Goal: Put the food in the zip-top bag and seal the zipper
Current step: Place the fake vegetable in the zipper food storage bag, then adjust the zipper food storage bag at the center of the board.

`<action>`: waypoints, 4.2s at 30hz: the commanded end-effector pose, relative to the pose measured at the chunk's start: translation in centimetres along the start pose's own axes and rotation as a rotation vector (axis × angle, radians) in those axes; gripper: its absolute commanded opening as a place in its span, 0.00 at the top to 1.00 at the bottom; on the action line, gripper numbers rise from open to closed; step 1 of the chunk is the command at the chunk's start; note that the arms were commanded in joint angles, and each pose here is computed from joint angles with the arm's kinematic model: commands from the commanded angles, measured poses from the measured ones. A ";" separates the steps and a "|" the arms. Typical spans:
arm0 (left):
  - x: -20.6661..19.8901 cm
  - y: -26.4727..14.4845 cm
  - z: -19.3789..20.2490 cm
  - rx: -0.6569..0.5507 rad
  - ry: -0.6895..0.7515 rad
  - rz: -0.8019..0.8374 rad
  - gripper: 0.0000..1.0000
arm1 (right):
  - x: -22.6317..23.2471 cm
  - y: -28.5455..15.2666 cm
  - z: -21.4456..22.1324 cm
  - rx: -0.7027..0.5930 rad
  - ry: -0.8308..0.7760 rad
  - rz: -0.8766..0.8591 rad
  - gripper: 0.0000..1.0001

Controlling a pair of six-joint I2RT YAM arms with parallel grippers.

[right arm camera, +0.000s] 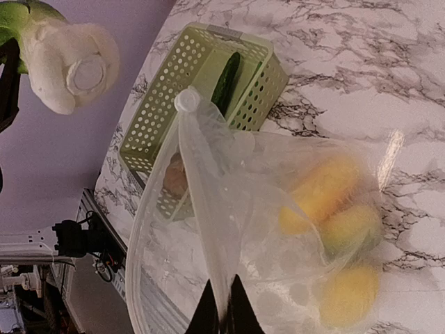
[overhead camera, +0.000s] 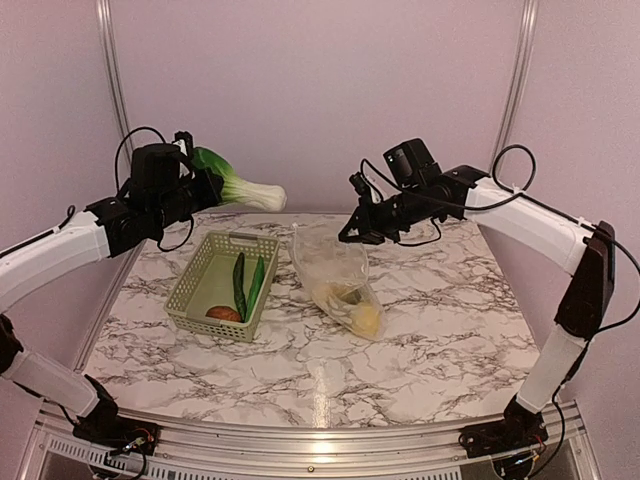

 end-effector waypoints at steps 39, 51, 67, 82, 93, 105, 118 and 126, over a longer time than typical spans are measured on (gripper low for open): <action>-16.5 -2.0 7.8 0.183 0.607 0.191 0.97 | 1.6 -1.4 -1.7 -0.066 0.001 0.007 1.00; -19.9 -2.3 12.5 0.351 0.521 0.422 0.97 | 1.5 -1.8 -1.5 -0.100 0.021 -0.007 1.00; -17.5 0.2 18.2 0.556 0.451 0.242 0.95 | 1.6 -2.2 -1.3 -0.130 0.046 -0.040 1.00; -20.9 -2.2 11.8 0.414 0.374 0.401 0.24 | 1.4 -2.3 -1.0 -0.134 0.053 -0.035 1.00; -14.6 -6.0 4.5 0.184 0.249 0.173 0.23 | 1.4 -1.7 -1.2 -0.128 0.048 -0.045 1.00; -13.4 -4.8 15.8 0.549 0.211 0.257 0.58 | 2.1 -1.4 -2.2 -0.152 0.021 -0.089 1.00; -12.7 -3.0 21.2 0.730 0.205 0.173 0.72 | 2.4 -2.3 -2.6 -0.183 0.012 -0.094 1.00; -12.3 -4.3 18.3 0.626 0.169 0.194 0.55 | 1.5 -2.8 -2.6 -0.196 0.024 -0.079 1.00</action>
Point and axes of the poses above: each gripper's point midway between its finger pads, its own y axis out along the fingers, its own x axis along the line the jaws close on, z = x × y, the point moved 3 cm from there along -y, back along the fingers, and after that the axes turned 4 degrees about y, right-handed, at the moved point
